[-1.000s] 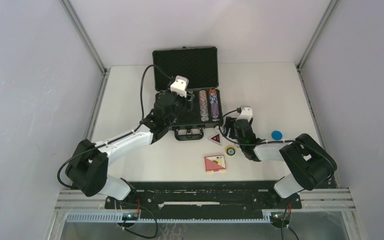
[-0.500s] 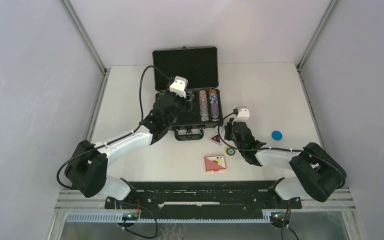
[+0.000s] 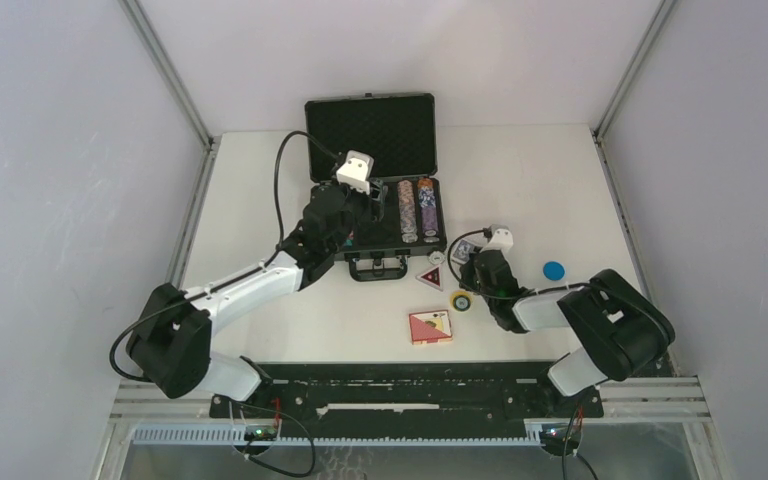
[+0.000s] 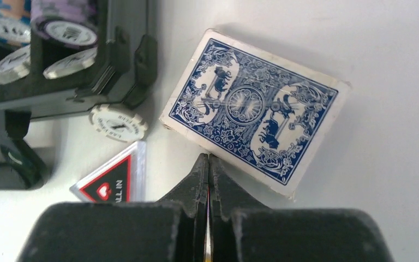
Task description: Pack up texas hold em set
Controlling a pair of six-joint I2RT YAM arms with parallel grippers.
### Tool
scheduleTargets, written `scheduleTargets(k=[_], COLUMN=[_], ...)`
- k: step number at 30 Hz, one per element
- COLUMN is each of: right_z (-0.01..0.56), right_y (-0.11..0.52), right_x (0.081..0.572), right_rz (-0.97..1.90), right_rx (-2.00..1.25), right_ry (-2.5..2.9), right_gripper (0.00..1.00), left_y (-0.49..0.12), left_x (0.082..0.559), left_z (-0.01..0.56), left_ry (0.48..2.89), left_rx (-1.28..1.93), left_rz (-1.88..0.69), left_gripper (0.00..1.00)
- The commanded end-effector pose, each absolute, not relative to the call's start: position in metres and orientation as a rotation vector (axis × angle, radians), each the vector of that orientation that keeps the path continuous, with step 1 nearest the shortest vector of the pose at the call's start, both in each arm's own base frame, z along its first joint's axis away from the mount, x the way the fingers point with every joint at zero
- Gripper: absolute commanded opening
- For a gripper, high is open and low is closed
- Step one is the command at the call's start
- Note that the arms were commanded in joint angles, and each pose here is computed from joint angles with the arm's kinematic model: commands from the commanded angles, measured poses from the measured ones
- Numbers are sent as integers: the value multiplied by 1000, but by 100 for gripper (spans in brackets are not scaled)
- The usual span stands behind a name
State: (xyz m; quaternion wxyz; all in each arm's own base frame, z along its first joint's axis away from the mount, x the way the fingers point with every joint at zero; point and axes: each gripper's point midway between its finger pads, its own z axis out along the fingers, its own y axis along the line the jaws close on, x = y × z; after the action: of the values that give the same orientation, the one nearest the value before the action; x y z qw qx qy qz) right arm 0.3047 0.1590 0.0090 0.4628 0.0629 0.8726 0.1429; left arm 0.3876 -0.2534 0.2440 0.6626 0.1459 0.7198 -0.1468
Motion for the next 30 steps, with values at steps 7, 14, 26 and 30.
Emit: scheduleTargets(k=[7,14,26,30], right_z=[26,48,60,62], right_y=[147,161,215,219], right_x=[338,345,320,323], right_rz=[345,333,320,291], right_rx=[262,148,-71,-90], right_ry=[2077,2042,2037,2038], right_gripper=[3,16,85,88], left_y=[-253,-252,-263,-262], left_x=[383,384,386,385], left_z=[254,252,248,251], left_ry=[1582,1585,1582,1574], left_rx=[319,321,334,330], left_rz=[-366,-353,-400,-402], left_gripper=[58,58,57,57])
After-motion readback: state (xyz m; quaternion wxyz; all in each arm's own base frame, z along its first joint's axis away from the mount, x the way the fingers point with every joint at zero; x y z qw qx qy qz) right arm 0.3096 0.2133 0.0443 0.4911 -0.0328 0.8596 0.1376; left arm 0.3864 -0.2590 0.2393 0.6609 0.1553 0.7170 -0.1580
